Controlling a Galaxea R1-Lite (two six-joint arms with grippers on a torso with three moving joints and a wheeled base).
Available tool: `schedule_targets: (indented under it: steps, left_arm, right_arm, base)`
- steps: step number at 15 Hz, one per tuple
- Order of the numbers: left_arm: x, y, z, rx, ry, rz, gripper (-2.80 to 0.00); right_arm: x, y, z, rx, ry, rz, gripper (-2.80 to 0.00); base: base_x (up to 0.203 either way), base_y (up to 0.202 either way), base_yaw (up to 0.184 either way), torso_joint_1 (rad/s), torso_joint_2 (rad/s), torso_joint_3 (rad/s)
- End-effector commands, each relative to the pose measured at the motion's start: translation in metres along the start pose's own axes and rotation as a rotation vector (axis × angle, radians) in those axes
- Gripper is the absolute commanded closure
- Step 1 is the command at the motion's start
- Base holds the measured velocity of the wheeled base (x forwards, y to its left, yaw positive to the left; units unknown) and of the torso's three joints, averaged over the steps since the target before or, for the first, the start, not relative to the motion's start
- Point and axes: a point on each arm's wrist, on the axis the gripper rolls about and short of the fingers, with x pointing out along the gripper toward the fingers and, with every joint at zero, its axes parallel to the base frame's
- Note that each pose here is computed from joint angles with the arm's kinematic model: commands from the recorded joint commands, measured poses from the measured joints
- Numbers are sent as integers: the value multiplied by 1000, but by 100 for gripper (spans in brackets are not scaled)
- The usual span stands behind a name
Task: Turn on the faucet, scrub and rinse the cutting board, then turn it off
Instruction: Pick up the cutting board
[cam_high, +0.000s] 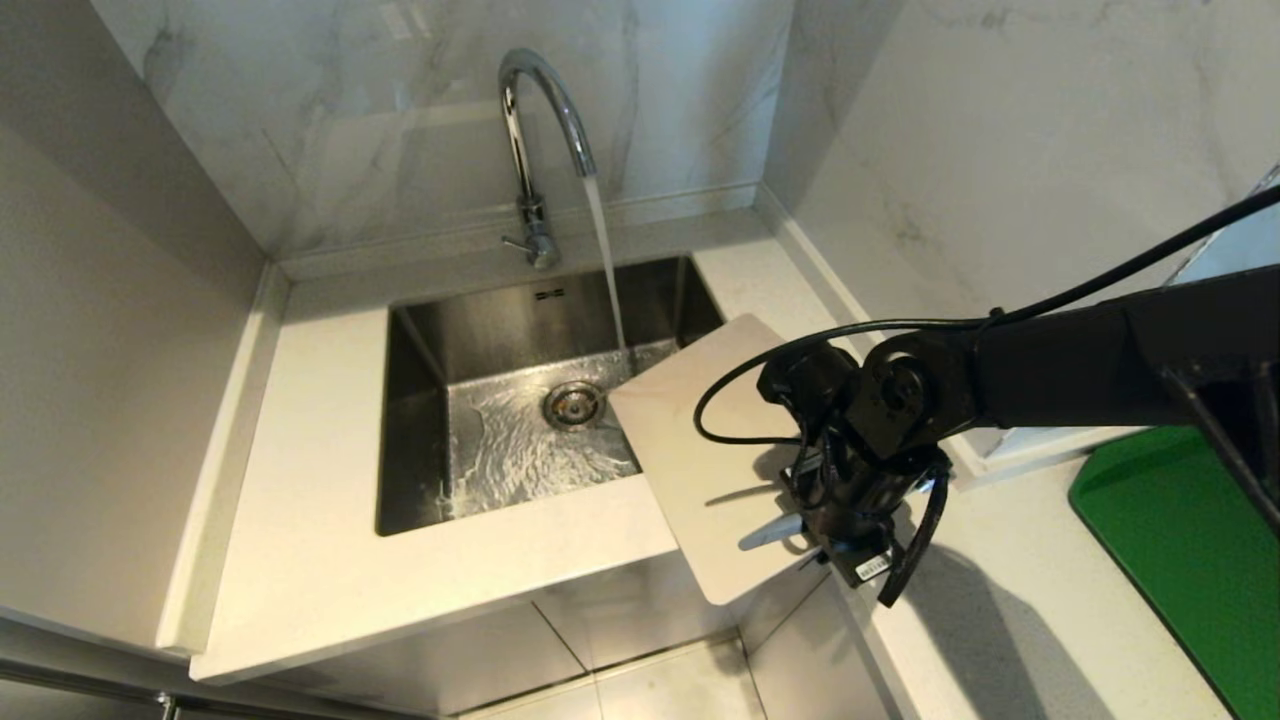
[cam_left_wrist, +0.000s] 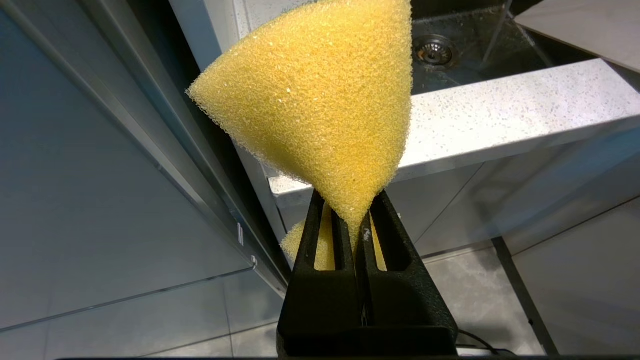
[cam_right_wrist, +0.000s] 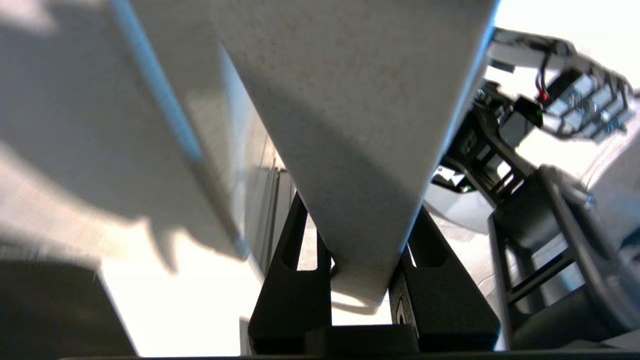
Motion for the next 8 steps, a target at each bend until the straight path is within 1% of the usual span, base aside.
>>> schedule_targets:
  steps: [1,3,8]
  left_arm:
    - [0,0,0,0,-2,1,0]
    - [0,0,0,0,-2,1,0]
    - [0,0,0,0,-2,1,0]
  right_arm:
    - [-29,-3,5,-28,-9,69,0]
    - [-39,-6,7,-61,-17,83,0]
    - [-63,-16,12,-152,-22,77,0]
  base:
    - [0,0,0,0,0,0]
    - [0,0,0,0,0,0]
    - [0,0,0,0,0,0]
